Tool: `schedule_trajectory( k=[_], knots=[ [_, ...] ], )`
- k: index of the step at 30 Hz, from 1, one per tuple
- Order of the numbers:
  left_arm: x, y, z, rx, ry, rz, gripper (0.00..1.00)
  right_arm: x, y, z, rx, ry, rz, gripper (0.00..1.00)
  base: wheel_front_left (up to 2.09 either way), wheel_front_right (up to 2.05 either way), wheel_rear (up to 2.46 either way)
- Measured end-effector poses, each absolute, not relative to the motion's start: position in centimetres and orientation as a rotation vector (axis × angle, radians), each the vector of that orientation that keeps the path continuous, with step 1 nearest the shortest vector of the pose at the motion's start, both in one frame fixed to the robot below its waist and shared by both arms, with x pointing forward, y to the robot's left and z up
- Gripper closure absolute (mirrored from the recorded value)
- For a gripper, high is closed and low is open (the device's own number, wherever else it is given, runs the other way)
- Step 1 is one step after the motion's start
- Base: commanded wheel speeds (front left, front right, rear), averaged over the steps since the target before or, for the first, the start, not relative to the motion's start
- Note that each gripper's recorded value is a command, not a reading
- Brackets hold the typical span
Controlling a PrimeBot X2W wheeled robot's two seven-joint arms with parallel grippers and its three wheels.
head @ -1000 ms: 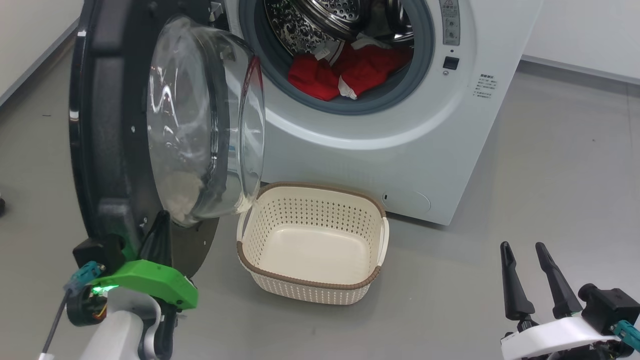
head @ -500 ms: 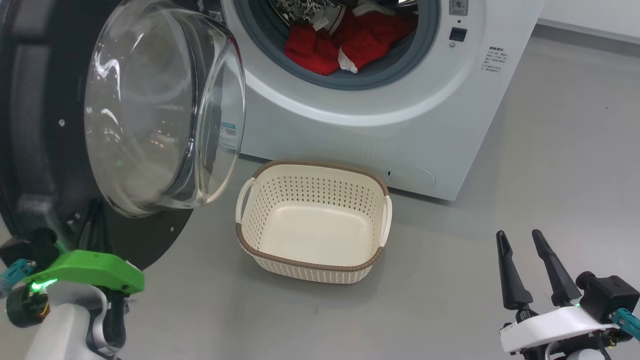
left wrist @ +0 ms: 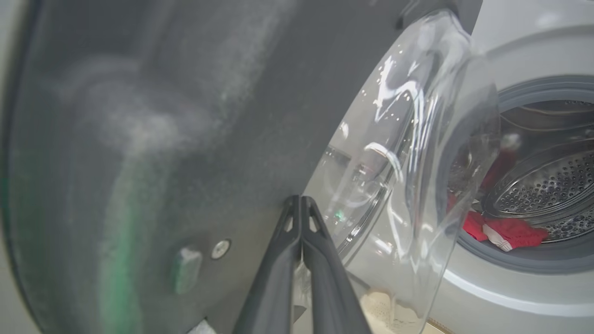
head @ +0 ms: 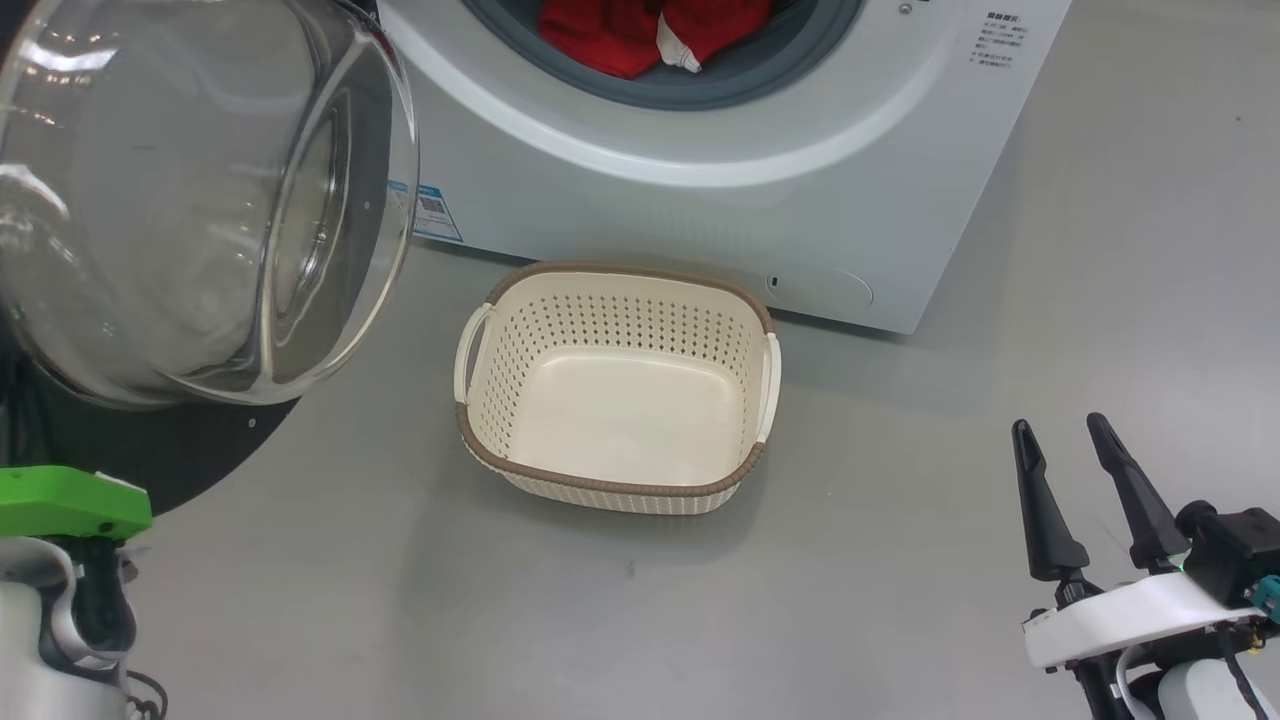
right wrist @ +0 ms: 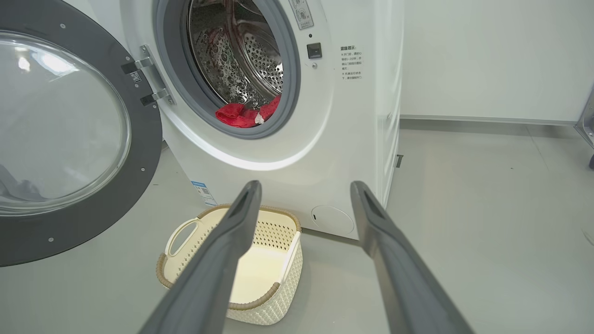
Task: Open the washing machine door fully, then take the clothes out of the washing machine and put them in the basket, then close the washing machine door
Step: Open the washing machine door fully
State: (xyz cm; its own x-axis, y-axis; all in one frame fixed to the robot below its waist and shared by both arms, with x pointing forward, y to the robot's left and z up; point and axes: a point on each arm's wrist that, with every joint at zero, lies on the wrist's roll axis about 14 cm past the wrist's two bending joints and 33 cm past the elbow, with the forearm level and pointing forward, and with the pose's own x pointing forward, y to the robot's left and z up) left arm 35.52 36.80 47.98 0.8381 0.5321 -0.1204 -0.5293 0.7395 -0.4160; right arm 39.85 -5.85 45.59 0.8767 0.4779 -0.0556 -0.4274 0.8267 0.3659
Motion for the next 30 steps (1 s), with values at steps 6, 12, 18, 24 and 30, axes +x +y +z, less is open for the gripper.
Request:
schedule_trajectory(
  k=[6,12,18,24,30],
  knots=[
    [35.6,38.6,47.7,-0.431,-0.004,0.628,1.00,40.6,-6.2,44.8,0.346,0.166,0.481,0.00,0.00,0.00,0.00],
    [35.8,40.3,47.3,-0.410,0.007,0.666,1.00,41.2,-6.5,44.0,0.339,0.190,0.481,0.00,0.00,0.00,0.00],
    [36.0,42.2,47.4,-0.410,-0.005,0.714,1.00,41.9,-7.0,43.2,0.324,0.209,0.480,0.00,0.00,0.00,0.00],
    [36.2,44.2,47.6,-0.390,-0.018,0.766,1.00,42.5,-7.5,42.1,0.318,0.236,0.471,0.00,0.00,0.00,0.00],
    [36.4,44.5,47.2,-0.382,-0.003,0.774,1.00,43.0,-7.6,41.7,0.313,0.241,0.470,0.00,0.00,0.00,0.00]
  ],
)
